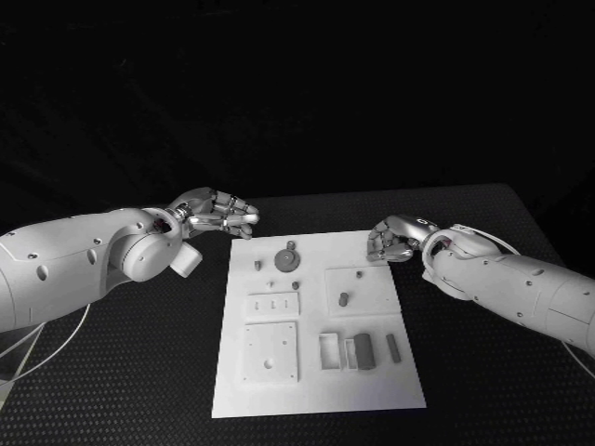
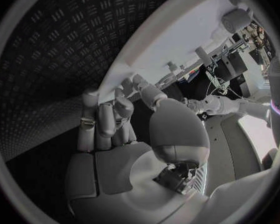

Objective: Assemble the parts on the task board

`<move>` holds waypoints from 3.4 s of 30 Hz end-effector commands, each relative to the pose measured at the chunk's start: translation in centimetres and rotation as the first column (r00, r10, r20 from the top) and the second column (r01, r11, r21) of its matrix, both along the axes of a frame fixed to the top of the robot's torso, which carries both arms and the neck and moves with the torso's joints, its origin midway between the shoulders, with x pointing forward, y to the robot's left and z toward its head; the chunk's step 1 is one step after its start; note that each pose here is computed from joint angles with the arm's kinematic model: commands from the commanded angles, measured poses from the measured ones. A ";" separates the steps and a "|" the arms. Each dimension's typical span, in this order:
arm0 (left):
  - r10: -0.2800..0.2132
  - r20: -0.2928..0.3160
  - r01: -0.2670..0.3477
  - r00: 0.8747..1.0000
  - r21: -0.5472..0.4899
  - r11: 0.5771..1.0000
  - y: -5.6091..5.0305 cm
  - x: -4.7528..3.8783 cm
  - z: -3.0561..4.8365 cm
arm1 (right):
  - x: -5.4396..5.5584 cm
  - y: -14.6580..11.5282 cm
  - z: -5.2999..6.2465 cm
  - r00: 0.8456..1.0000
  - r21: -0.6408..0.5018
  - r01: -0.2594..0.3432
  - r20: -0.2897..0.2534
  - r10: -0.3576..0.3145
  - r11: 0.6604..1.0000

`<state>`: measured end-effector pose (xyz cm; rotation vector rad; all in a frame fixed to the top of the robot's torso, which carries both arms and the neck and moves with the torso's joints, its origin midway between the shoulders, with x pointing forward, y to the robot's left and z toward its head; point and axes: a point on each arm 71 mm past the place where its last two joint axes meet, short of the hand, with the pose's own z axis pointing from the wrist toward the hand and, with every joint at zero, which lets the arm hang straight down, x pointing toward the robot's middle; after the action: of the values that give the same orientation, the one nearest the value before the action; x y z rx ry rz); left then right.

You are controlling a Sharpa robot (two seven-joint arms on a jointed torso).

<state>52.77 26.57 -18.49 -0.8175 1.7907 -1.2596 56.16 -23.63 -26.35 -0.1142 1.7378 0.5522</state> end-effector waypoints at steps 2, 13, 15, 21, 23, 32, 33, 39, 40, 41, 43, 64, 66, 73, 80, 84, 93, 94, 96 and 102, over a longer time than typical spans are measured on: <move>-0.018 0.002 0.018 1.000 -0.005 1.000 -0.3 -0.03 0.07 | -0.3 -0.1 -0.9 0.999 -0.024 0.005 -0.041 -0.006 1.000; -0.020 -0.003 0.020 1.000 -0.004 1.000 -0.3 -0.01 0.02 | -0.3 0.0 -1.0 0.999 -0.023 0.001 -0.046 -0.002 1.000; -0.018 -0.003 0.018 1.000 -0.003 1.000 -0.3 0.00 0.02 | -0.3 0.0 -1.0 0.999 -0.023 0.000 -0.046 -0.001 1.000; -0.018 -0.003 0.018 1.000 -0.003 1.000 -0.3 0.01 0.02 | -0.4 0.1 -1.1 0.999 -0.024 -0.003 -0.051 0.002 1.000; -0.019 -0.003 0.019 1.000 -0.003 1.000 -0.3 0.01 0.02 | -0.4 0.1 -1.2 0.998 -0.028 -0.007 -0.061 0.006 1.000; -0.016 -0.003 0.016 1.000 -0.002 1.000 -0.2 0.02 0.01 | -0.6 0.0 -1.4 0.997 -0.042 -0.014 -0.077 0.011 0.999; -0.016 -0.003 0.016 1.000 -0.002 1.000 -0.2 0.02 0.01 | -0.6 0.1 -1.4 0.997 -0.042 -0.015 -0.078 0.012 0.999; -0.020 -0.008 0.020 1.000 -0.001 1.000 -0.3 0.02 -0.03 | -0.6 0.1 -1.4 0.997 -0.040 -0.016 -0.073 0.013 0.999; -0.020 -0.008 0.020 1.000 -0.001 1.000 -0.3 0.03 -0.03 | -0.6 0.1 -1.4 0.997 -0.040 -0.016 -0.072 0.013 0.999; -0.020 -0.008 0.020 1.000 -0.001 1.000 -0.3 0.03 -0.03 | -0.6 0.1 -1.4 0.997 -0.040 -0.015 -0.071 0.013 0.999; -0.019 -0.008 0.019 1.000 -0.001 1.000 -0.3 0.03 -0.03 | -0.6 0.1 -1.4 0.997 -0.039 -0.015 -0.070 0.013 0.999; -0.018 -0.011 0.018 1.000 0.001 1.000 -0.3 0.02 -0.06 | -0.5 0.1 -1.3 0.998 -0.030 -0.011 -0.055 0.009 0.999; -0.018 -0.010 0.018 1.000 0.000 1.000 -0.3 0.03 -0.05 | -0.5 0.1 -1.3 0.999 -0.030 -0.010 -0.053 0.008 1.000; -0.018 -0.010 0.018 1.000 0.001 1.000 -0.3 0.05 -0.05 | -0.5 0.1 -1.2 0.999 -0.027 0.000 -0.034 -0.001 1.000; -0.017 0.000 0.017 1.000 -0.004 1.000 -0.2 0.09 0.02 | -0.5 0.2 -1.0 1.000 -0.022 0.005 -0.014 -0.006 1.000; 0.003 0.039 -0.002 0.999 -0.021 1.000 0.0 0.30 0.29 | -0.6 0.2 -0.9 1.000 -0.018 0.004 -0.008 -0.004 1.000; -0.003 0.014 0.003 1.000 -0.029 1.000 0.0 0.25 0.16 | -0.6 0.8 0.0 1.000 -0.010 0.026 -0.008 -0.026 1.000; -0.002 0.013 0.003 1.000 -0.028 1.000 0.0 0.24 0.15 | -0.5 0.9 0.2 1.000 -0.008 0.027 -0.003 -0.027 1.000; 0.000 0.015 0.001 1.000 -0.029 1.000 -0.1 0.20 0.19 | -0.5 1.0 0.7 1.000 -0.003 0.026 0.006 -0.026 1.000; 0.096 -0.021 -0.096 0.995 0.020 0.995 0.2 -0.11 0.02 | -0.1 2.4 2.9 0.999 0.012 0.008 0.039 -0.008 1.000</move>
<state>52.62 26.61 -18.29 -0.8345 1.7723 -1.2557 55.99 -21.64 -23.83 -0.1072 1.6926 0.5686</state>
